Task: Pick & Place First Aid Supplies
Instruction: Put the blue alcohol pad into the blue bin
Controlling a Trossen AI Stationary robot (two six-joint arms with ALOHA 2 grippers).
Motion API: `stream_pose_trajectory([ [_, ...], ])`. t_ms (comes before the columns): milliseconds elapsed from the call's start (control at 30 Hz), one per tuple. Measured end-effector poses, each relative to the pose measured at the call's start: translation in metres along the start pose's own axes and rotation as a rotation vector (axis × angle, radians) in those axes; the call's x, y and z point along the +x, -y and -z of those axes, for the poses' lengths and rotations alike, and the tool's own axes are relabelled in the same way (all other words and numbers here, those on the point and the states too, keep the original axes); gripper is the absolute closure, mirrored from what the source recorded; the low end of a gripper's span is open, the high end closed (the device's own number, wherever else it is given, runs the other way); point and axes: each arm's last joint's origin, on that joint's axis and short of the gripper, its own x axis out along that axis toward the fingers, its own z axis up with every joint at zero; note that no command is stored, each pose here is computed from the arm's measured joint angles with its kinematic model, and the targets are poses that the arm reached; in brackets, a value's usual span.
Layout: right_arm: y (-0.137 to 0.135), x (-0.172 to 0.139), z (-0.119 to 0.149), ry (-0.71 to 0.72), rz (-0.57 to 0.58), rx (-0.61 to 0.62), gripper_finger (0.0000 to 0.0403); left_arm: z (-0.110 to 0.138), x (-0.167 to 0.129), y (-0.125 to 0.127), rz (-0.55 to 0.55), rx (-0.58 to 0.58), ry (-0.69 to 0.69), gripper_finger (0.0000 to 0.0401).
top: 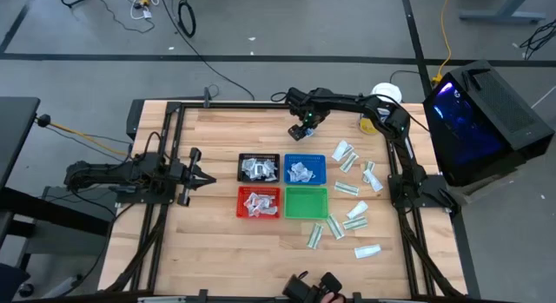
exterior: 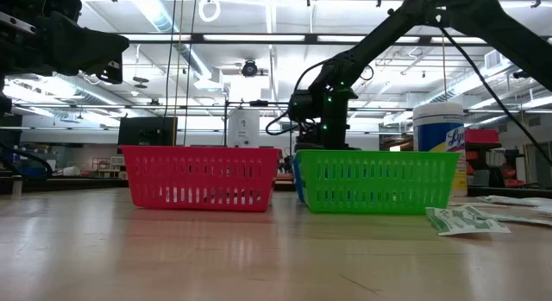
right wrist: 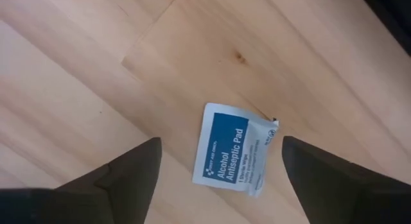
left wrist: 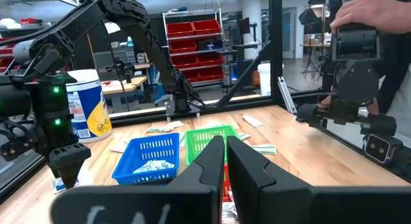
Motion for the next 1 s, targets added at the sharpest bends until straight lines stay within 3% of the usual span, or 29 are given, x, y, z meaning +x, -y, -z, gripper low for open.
stream_pose_trajectory([
  [1000, 0.0054, 0.0076, 0.0011, -0.013, 0.020, -0.016, 0.0099, 0.0001, 0.0000, 0.0000, 0.000, 0.000, 0.000, 0.0376],
])
